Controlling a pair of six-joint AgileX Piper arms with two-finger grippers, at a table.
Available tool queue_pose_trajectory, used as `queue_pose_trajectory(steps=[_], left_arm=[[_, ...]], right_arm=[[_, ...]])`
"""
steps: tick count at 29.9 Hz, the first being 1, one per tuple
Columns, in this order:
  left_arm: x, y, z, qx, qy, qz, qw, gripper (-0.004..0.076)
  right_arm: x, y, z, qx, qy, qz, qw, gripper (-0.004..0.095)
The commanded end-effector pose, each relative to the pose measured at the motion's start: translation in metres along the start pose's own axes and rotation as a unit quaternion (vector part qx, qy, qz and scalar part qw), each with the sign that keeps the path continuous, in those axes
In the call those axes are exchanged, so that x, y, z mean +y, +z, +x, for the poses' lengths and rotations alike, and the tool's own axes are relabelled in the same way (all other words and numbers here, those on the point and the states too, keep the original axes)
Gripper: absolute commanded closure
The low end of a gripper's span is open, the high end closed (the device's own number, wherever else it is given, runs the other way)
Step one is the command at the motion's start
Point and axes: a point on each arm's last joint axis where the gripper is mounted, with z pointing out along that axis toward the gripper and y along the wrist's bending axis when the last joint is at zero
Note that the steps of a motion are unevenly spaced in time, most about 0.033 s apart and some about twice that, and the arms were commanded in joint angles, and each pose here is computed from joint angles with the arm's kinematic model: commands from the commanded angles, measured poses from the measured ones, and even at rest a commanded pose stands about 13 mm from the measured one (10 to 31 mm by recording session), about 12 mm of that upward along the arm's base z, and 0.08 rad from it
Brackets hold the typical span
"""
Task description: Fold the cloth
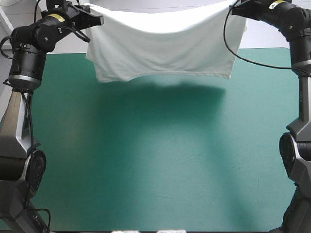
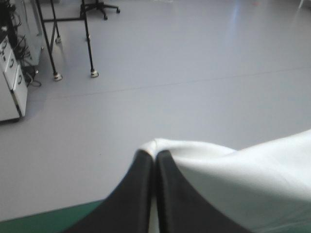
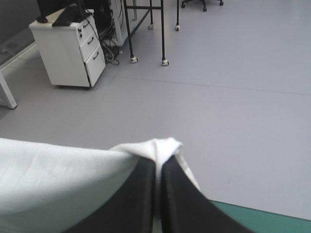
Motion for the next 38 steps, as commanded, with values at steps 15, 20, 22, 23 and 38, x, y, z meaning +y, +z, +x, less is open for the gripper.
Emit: queue_pose_trajectory(steps=[15,20,22,23,38], left_arm=[[-0.015,0.005,0.058,0.3,-0.054,0.079,0.949,0.0733],[-0.015,-0.011,0.069,0.331,-0.066,0.069,0.939,0.0733],[-0.016,-0.017,0.084,0.361,-0.072,0.069,0.927,0.0733],[-0.017,-0.022,0.093,0.377,-0.078,0.067,0.92,0.0733],[-0.026,-0.089,0.209,0.551,-0.085,0.081,0.826,0.0733]], right_arm=[[-0.001,-0.002,0.069,0.245,0.033,-0.073,0.966,0.0921],[0.001,-0.007,0.101,0.314,0.053,-0.081,0.944,0.0921],[0.002,-0.013,0.112,0.339,0.059,-0.082,0.935,0.0921],[0.003,-0.016,0.119,0.35,0.062,-0.083,0.931,0.0921],[0.033,-0.085,0.212,0.507,0.06,-0.079,0.856,0.0921]])
